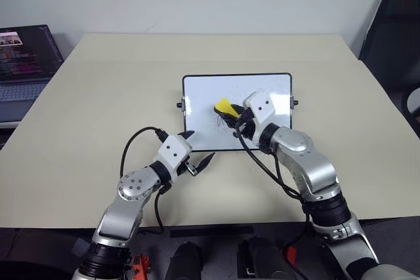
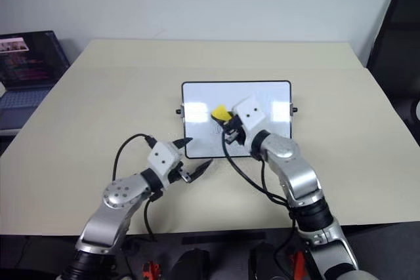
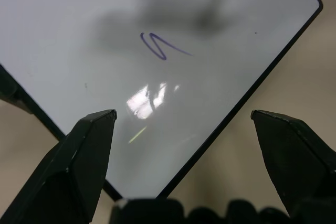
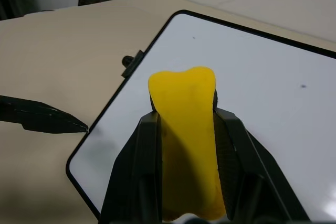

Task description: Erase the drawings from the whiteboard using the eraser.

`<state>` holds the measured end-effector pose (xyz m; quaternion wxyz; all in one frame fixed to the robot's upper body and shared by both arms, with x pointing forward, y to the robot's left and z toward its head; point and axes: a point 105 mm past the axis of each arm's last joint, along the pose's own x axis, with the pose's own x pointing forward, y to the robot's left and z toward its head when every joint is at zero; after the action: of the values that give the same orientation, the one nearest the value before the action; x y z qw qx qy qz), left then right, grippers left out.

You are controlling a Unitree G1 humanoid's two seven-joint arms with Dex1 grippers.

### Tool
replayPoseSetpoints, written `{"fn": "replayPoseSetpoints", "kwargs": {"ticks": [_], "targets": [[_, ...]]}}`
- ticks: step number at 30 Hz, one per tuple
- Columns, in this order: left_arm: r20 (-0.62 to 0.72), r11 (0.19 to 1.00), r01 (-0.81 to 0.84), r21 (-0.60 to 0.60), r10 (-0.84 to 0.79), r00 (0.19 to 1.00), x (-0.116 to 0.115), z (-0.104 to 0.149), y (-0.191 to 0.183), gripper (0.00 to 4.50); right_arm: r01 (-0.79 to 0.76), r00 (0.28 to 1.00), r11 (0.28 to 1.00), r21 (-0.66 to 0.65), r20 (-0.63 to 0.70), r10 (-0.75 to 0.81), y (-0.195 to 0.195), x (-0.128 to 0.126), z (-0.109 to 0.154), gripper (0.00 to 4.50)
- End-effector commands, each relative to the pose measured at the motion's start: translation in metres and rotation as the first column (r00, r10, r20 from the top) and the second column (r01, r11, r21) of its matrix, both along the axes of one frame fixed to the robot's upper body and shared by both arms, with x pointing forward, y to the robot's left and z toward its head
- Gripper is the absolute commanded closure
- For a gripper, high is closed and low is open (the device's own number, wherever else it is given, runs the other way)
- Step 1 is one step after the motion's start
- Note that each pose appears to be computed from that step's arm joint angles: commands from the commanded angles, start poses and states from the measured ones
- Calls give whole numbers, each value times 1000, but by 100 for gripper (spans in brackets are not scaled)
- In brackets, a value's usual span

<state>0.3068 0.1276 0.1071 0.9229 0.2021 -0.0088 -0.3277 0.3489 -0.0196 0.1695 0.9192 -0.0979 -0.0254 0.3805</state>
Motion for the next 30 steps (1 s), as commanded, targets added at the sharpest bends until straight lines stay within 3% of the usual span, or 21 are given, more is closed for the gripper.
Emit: {"fn": "replayPoseSetpoints", "kwargs": {"ticks": [1, 8, 14, 25, 30], "targets": [[57, 999, -30, 10, 30, 998, 1, 14, 7, 0, -39, 997, 999, -20, 73, 40, 12, 1, 10, 348], [72, 999, -38, 4, 38, 997, 8, 20, 7, 0, 19, 997, 985, -171, 82, -5, 15, 22, -9, 348], [90, 998, -55, -14, 56, 994, 16, 26, 5, 0, 66, 996, 973, -220, 69, -52, 5, 30, -21, 348], [106, 998, -68, -16, 70, 992, 22, 31, 10, 0, -4, 998, 933, -361, -62, -20, -37, -6, -67, 348], [106, 998, -67, -17, 68, 992, 22, 30, 9, 0, 31, 998, 927, -373, -46, -52, -49, -3, -63, 348]]}}
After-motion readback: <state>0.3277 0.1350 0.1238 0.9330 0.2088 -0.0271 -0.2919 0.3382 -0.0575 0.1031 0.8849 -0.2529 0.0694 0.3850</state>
